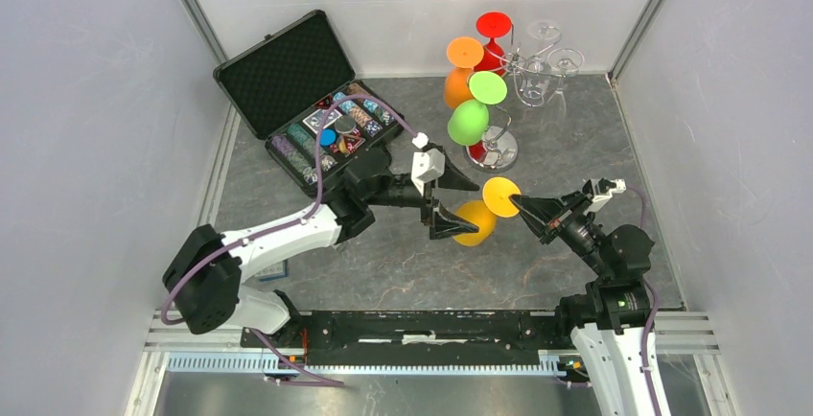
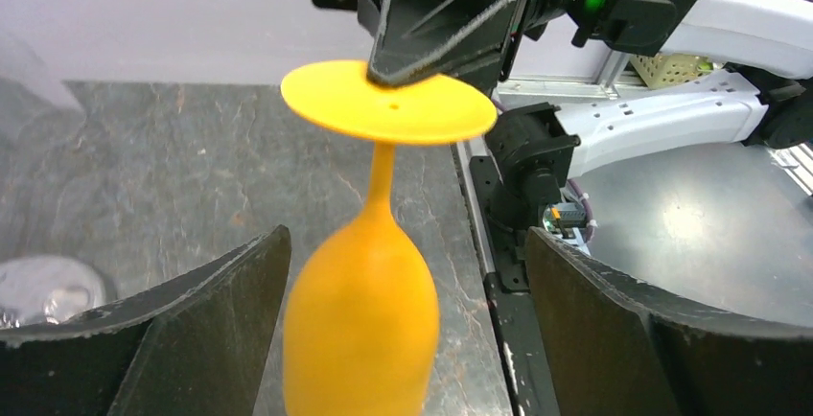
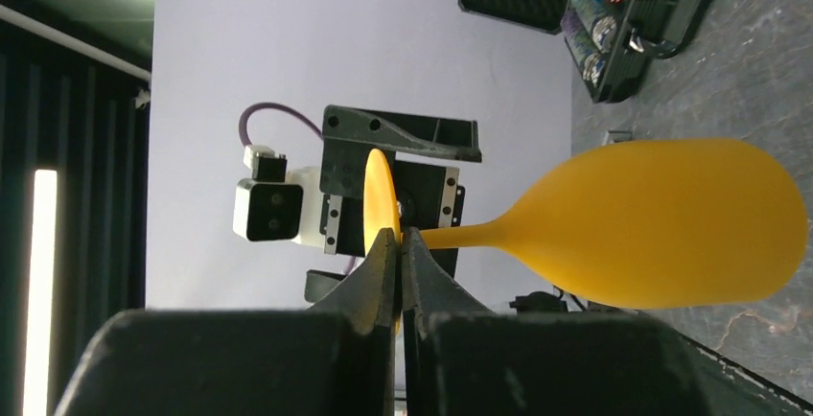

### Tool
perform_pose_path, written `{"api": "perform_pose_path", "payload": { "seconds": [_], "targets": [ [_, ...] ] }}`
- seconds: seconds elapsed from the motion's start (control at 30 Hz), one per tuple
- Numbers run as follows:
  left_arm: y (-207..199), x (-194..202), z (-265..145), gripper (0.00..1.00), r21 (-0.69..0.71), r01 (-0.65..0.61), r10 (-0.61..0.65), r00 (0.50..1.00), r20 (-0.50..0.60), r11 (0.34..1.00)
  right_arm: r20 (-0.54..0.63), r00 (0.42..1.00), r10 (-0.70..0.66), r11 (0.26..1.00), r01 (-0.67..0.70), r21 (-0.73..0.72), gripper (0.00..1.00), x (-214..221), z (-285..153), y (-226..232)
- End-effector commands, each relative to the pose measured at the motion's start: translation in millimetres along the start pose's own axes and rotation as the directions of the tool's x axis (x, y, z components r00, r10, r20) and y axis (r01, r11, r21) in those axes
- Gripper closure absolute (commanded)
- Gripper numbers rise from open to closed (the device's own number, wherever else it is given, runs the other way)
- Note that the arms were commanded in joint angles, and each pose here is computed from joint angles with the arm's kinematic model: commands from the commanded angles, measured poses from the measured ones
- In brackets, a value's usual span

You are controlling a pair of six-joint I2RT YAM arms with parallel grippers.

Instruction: Take the wine glass off the wine glass rack

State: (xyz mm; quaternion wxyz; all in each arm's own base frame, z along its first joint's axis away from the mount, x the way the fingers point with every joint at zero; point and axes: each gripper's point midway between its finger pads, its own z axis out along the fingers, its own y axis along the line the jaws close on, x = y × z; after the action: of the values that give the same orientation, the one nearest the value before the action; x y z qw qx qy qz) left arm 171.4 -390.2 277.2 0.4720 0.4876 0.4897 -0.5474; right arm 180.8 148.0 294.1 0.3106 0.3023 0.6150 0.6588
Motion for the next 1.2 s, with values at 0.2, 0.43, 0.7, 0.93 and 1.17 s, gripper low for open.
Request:
{"api": "perform_pose_path", "payload": {
  "seconds": [0.2, 0.43, 0.7, 0.93, 1.17],
  "targets": [
    [7.2, -34.3, 34.2, 0.30, 0.069, -0.121, 0.116, 0.990, 0.079, 0.990, -0.068, 0.998, 0.006, 0.995, -0.012, -0.096, 1.00, 10.9, -3.3, 18.1],
    [2.1, -27.1, 34.5, 0.37, 0.088, -0.065, 0.057, 0.994, 0.089, 0.994, -0.056, 0.998, -0.005, 0.994, -0.001, -0.109, 1.00, 8.1, -1.5, 20.6],
    [14.3, -22.6, 7.6, 0.00, -0.118, 0.070, -0.061, 0.996, 0.072, 0.991, 0.002, 1.000, -0.025, 0.987, 0.025, -0.158, 1.00, -3.3, 3.6, 33.5],
    [51.5, -50.5, -39.0, 0.00, -0.448, 0.348, -0.269, 0.935, 0.232, 0.823, 0.065, 0.998, -0.022, 0.977, 0.036, -0.211, 1.00, -18.2, 10.5, 48.1],
    [65.4, -59.6, -72.7, 0.00, -0.334, 0.811, -0.628, 0.584, 0.515, 0.480, 0.133, 0.990, -0.039, 0.933, 0.084, -0.350, 1.00, -23.3, 0.7, 95.8]
  ]
}}
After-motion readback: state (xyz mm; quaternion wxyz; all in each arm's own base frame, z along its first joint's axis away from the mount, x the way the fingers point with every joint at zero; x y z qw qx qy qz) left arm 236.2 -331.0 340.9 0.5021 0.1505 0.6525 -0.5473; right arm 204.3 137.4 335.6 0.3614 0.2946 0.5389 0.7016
